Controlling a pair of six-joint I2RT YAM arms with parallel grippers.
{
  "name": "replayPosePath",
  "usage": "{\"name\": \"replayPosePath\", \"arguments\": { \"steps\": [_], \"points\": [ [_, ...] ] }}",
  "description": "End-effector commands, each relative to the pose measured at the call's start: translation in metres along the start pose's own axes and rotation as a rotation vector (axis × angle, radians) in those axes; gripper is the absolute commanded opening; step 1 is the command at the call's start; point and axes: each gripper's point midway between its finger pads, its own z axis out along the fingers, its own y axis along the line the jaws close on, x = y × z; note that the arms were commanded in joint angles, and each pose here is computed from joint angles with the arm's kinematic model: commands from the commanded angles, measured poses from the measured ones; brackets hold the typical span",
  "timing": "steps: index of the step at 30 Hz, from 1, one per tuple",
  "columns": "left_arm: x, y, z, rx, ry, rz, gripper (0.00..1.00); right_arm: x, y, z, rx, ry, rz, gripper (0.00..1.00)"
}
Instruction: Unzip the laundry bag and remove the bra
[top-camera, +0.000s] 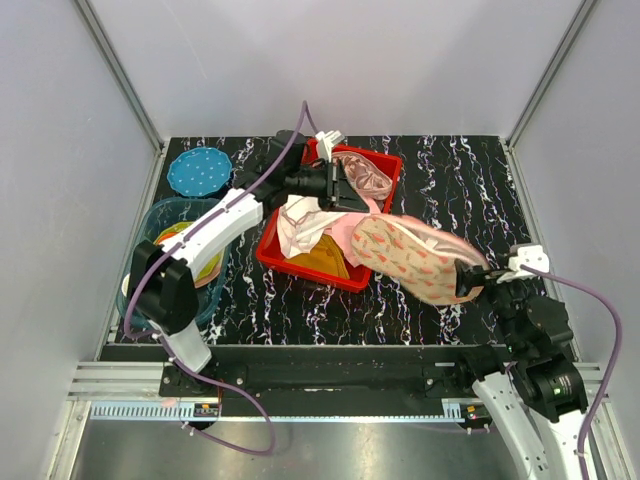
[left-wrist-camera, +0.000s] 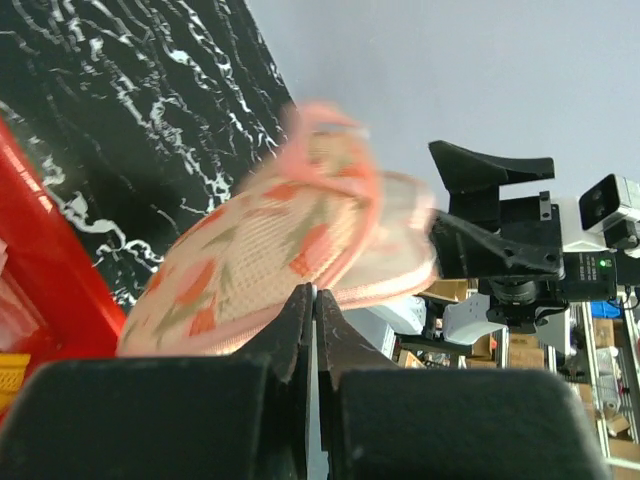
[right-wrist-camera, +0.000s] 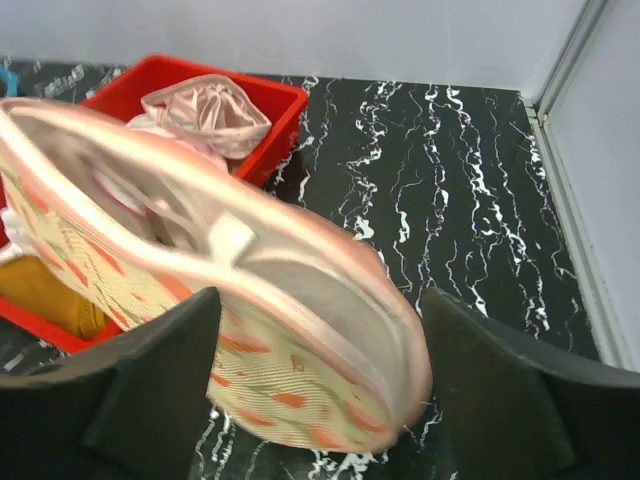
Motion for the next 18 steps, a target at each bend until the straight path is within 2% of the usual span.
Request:
{"name": "replayPosePath", "arguments": {
  "steps": [1, 4, 11, 14, 18],
  "points": [
    [-0.011, -0.039, 0.017, 0.063, -0.016, 0.102, 0.00, -0.019, 0.013, 0.007, -0.085, -0.030, -0.085, 0.91],
    [-0.003, -0.051, 0.032, 0.087, 0.013, 0.114, 0.00, -0.032, 0.020, 0.011, -0.133, -0.026, -0.156, 0.93],
    [0.015, -0.074, 0.056, 0.138, 0.075, 0.144, 0.00, -0.037, 0.081, 0.027, -0.477, 0.063, -0.191, 0.90],
    [0.020, -0.079, 0.057, 0.152, 0.095, 0.158, 0.00, -0.037, 0.089, 0.040, -0.525, 0.076, -0.230, 0.94],
    [0.022, -0.083, 0.056, 0.155, 0.098, 0.161, 0.00, -0.028, 0.097, 0.053, -0.601, 0.110, -0.323, 0.94]
  ]
}}
